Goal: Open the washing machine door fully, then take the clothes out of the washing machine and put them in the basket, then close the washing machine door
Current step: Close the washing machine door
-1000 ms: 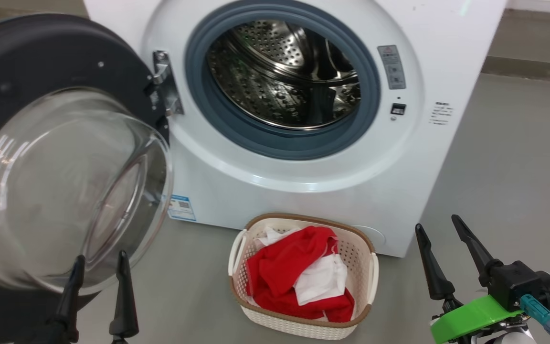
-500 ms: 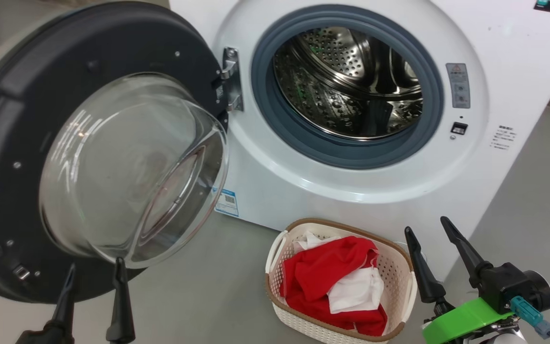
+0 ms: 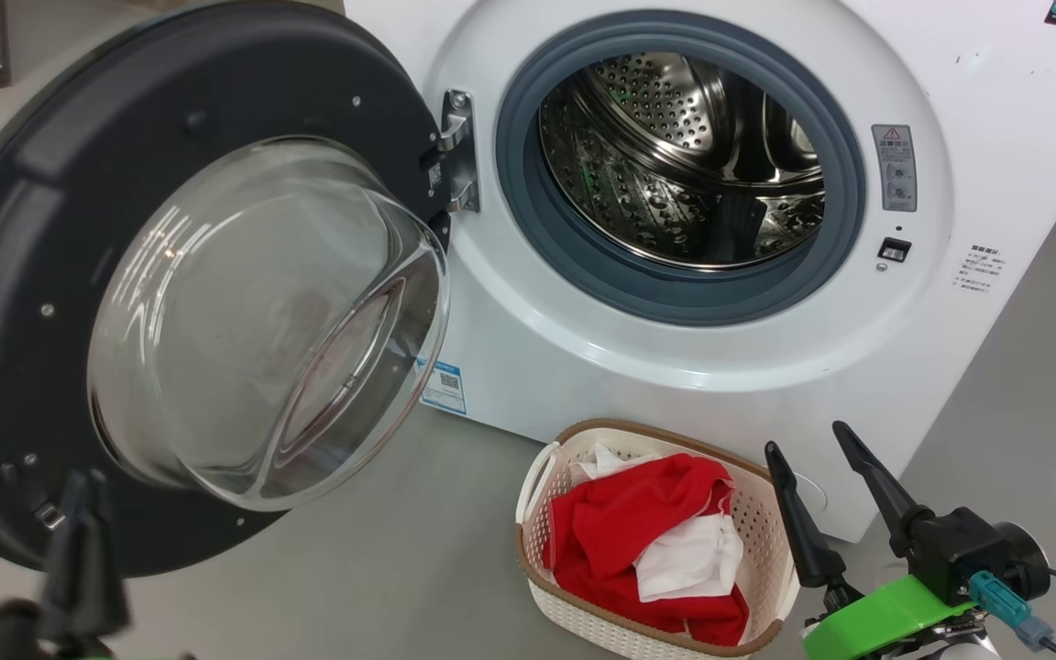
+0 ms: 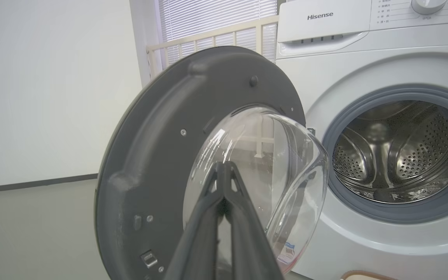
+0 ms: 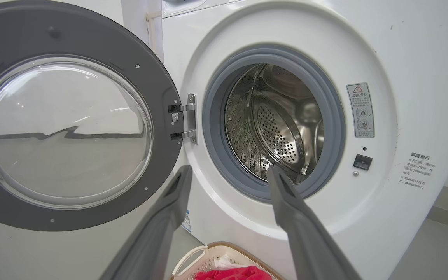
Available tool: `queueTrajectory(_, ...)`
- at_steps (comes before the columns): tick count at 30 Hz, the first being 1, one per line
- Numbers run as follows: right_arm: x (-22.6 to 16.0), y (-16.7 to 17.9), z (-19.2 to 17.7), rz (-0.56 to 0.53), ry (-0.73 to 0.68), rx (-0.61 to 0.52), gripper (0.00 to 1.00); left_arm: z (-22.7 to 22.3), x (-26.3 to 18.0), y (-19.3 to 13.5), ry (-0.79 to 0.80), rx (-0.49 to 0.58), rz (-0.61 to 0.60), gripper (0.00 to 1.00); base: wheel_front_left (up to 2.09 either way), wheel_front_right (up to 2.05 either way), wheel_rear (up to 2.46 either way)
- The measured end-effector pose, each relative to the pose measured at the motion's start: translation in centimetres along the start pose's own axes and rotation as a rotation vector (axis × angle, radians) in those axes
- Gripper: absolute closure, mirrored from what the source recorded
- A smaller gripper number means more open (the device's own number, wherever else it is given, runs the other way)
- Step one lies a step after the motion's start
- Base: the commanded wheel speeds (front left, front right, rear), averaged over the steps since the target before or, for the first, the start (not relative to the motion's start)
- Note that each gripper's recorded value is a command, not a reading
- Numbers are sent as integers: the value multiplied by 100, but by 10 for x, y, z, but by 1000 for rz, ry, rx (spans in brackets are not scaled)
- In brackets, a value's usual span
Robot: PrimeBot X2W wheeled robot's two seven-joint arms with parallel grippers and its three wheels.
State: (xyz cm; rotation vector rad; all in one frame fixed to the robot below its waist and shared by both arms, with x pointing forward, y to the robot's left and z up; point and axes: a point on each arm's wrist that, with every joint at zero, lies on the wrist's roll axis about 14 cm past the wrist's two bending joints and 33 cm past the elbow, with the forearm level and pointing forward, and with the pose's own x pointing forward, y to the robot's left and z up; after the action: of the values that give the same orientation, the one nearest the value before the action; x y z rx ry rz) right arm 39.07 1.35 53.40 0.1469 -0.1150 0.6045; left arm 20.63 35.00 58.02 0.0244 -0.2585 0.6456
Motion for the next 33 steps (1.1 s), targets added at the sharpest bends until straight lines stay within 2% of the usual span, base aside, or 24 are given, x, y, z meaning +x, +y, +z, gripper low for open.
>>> queueTrajectory(4, -1, -4, -1, -13, 3, -1, 0, 45, 25, 22, -155, 52, 55, 100, 0, 0, 0)
queueTrajectory(8, -4, -9, -1, -29, 4, -2, 0, 90, 49, 43, -293, 55, 115, 100, 0, 0, 0)
queueTrajectory(9, -4, -11, -1, -33, 5, -4, 0, 98, 55, 50, -313, 37, 134, 100, 0, 0, 0)
queueTrajectory(12, -7, -17, -2, -50, 8, -11, 0, 113, 76, 67, -342, -103, 181, 100, 0, 0, 0)
queueTrajectory(15, -10, -20, -4, -62, 14, -12, 0, 107, 98, 86, -285, -201, 225, 100, 0, 0, 0)
queueTrajectory(23, -16, -26, -10, -82, 37, -20, 0, 54, 144, 115, 50, -475, 316, 100, 0, 0, 0)
queueTrajectory(24, -17, -28, -11, -88, 39, -20, 0, 39, 151, 110, 143, -591, 312, 100, 0, 0, 0)
queueTrajectory(28, -18, -30, -14, -93, 47, -17, 0, 19, 159, 93, 305, -832, 263, 100, 0, 0, 0)
queueTrajectory(33, -18, -30, -17, -93, 57, -18, 0, 6, 160, 77, 416, -923, 218, 100, 0, 0, 0)
